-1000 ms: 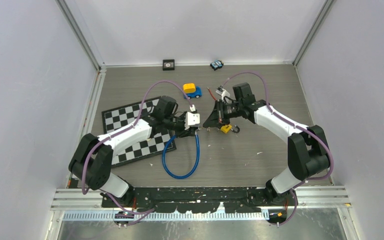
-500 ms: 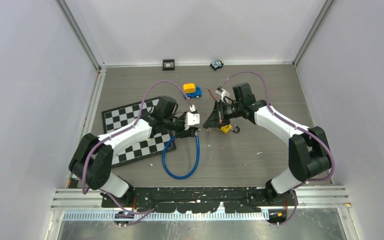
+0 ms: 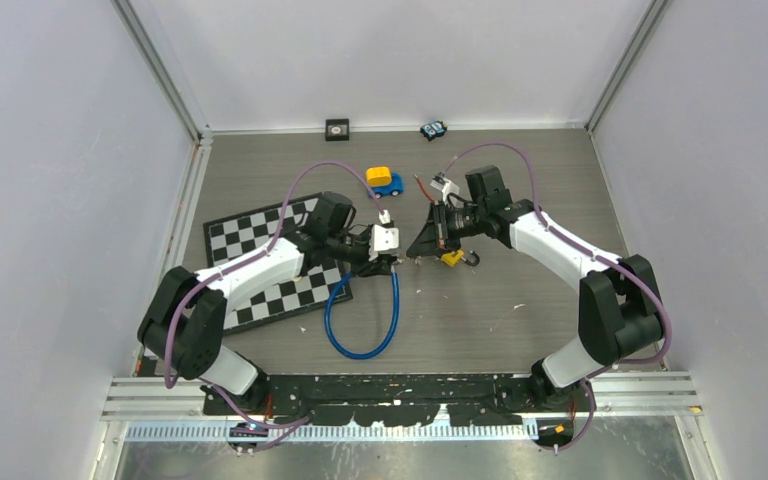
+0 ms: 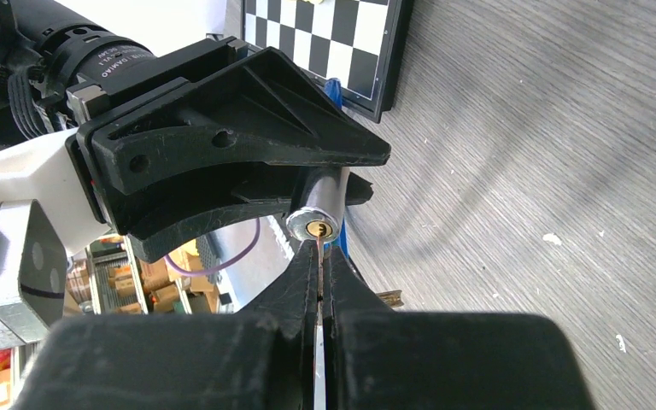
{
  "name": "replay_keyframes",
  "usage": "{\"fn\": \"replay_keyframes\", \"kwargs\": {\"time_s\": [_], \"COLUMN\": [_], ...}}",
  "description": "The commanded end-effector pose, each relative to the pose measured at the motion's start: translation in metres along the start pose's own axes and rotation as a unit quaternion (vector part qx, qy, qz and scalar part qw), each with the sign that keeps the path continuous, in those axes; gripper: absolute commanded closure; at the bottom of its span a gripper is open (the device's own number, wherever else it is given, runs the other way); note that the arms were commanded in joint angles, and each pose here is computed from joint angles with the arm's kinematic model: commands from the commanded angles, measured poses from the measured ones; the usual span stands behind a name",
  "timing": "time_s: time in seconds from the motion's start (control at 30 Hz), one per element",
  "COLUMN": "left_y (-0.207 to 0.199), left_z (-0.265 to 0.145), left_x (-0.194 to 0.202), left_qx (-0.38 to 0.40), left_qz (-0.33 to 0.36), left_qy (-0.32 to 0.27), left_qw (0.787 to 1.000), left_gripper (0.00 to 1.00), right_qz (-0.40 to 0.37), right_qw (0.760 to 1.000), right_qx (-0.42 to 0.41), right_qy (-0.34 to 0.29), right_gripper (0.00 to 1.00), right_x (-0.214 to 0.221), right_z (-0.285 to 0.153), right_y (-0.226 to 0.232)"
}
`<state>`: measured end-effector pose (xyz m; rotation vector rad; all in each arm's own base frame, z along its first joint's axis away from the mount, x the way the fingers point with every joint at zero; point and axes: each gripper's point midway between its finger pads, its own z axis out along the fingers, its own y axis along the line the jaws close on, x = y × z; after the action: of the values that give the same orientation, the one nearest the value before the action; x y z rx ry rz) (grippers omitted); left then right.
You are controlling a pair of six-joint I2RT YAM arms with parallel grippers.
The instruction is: Unlock with the key
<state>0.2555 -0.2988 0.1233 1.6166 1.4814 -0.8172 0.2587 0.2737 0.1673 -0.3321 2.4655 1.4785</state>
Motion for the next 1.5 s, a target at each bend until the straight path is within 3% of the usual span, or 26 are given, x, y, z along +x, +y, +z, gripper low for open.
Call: {"fn": "replay_keyframes", "kwargs": {"time_s": [0.0,0.43,0.73,1.47], "left_y": [-0.010,-0.026,-0.002,-0.013], "left_z": [-0.001,-0.002,0.000,0.004], "left_x": [-0.046,-0.051,-0.042,-0.043], "left_qx": [0.043,0.085,0.022,0.055], "left_qz": [0.047,0.043,0.040,0.018], "left_qy": [-0.080,-0.098,-0.066,-0.083], "left_qw": [0.995,0.991,0.997,0.995], "left_gripper": [1.00,1.00,1.00,1.00], "right_qz": [-0.051,-0.070,-0.039,-0.073], "right_qw": [0.998,0.997,0.998,0.996], "right_qx": [-0.007,0.017,0.034,0.003], "right_qy": [-0.020,-0.026,-0.037,-0.046], "right_gripper": [1.00,0.99,1.00,1.00], "right_x": [-0.014,-0.016,-0.021,-0.026], "right_z": [-0.001,-0.006,-0.005,-0.012], "right_y": [0.018,0.014,0.009,0.024]}}
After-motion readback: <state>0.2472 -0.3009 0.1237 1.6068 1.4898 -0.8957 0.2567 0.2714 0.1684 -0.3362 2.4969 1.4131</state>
